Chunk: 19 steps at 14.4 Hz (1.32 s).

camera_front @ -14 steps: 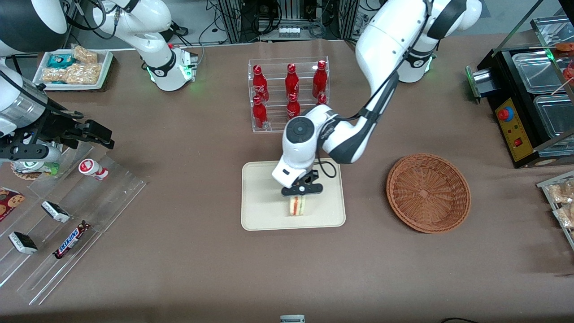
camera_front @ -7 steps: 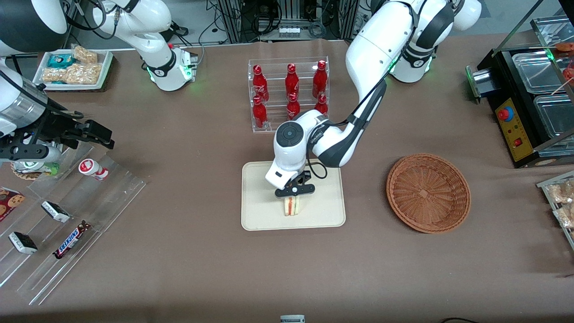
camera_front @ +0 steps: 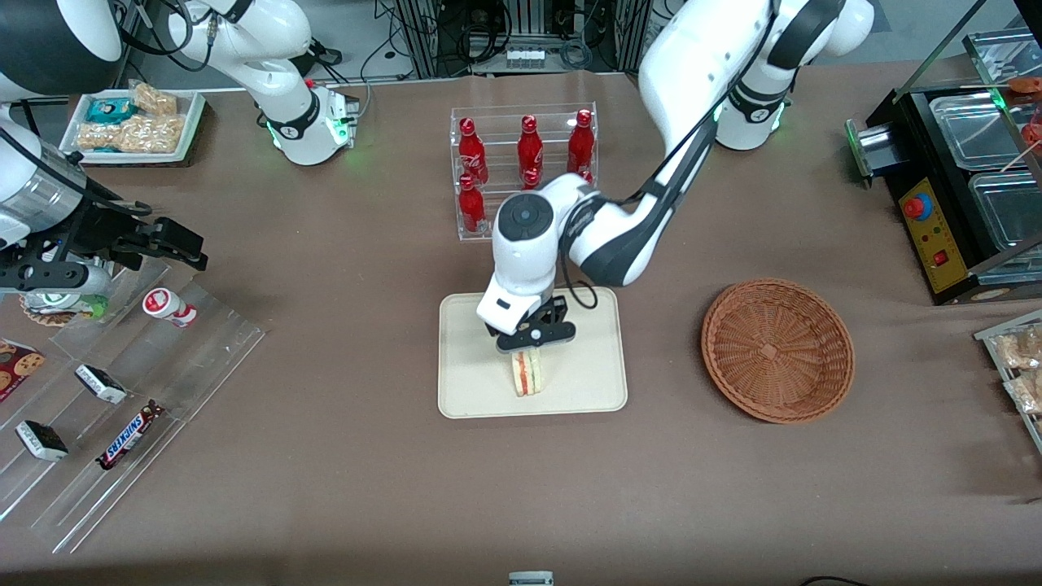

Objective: Place sandwich from basket to tray

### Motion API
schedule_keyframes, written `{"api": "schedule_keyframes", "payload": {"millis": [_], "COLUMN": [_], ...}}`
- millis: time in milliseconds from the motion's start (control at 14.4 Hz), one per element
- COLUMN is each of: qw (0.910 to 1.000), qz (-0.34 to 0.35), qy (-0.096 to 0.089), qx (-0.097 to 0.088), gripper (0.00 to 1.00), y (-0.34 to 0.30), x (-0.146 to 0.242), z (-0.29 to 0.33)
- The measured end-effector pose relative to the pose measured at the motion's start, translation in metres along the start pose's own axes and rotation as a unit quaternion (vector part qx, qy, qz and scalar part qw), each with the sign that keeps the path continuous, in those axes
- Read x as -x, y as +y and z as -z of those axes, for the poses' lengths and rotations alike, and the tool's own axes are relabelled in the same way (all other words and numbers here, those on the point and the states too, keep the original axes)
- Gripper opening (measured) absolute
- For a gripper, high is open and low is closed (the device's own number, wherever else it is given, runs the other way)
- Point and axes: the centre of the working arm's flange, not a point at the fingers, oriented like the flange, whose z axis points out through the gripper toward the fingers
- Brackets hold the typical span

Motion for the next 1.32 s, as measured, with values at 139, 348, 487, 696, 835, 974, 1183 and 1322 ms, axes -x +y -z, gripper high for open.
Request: {"api": "schedule_keyframes", "payload": {"millis": [139,348,487,696,835,974,1183,1322], "qw": [0.9996,0.9975,0.9960,0.9953,0.9952,0.9954,0.9946,0.9941], "qz": [0.018,0.059,0.077,0.068,0.057,0.045,0.018,0.001], "qy": [-0.001,0.000,-0.001,-0.016,-0.024,-0.035,-0.064,-0.075], "qx": [-0.021,-0.038,-0.046,-0.068,-0.075,-0.077,-0.079,-0.078], "gripper": [1.00,1.00,1.00,1.00,1.00,1.00,1.00,1.00], "y": [-0.022,-0.070,-0.112,-0.178,-0.221,-0.263,-0.321,-0.348], "x": [-0.016,-0.053,-0.082,-0.112,-0.124,-0.132,-0.139,-0.142], "z": [0.045,0.097,0.110,0.109,0.114,0.127,0.151,0.165]}}
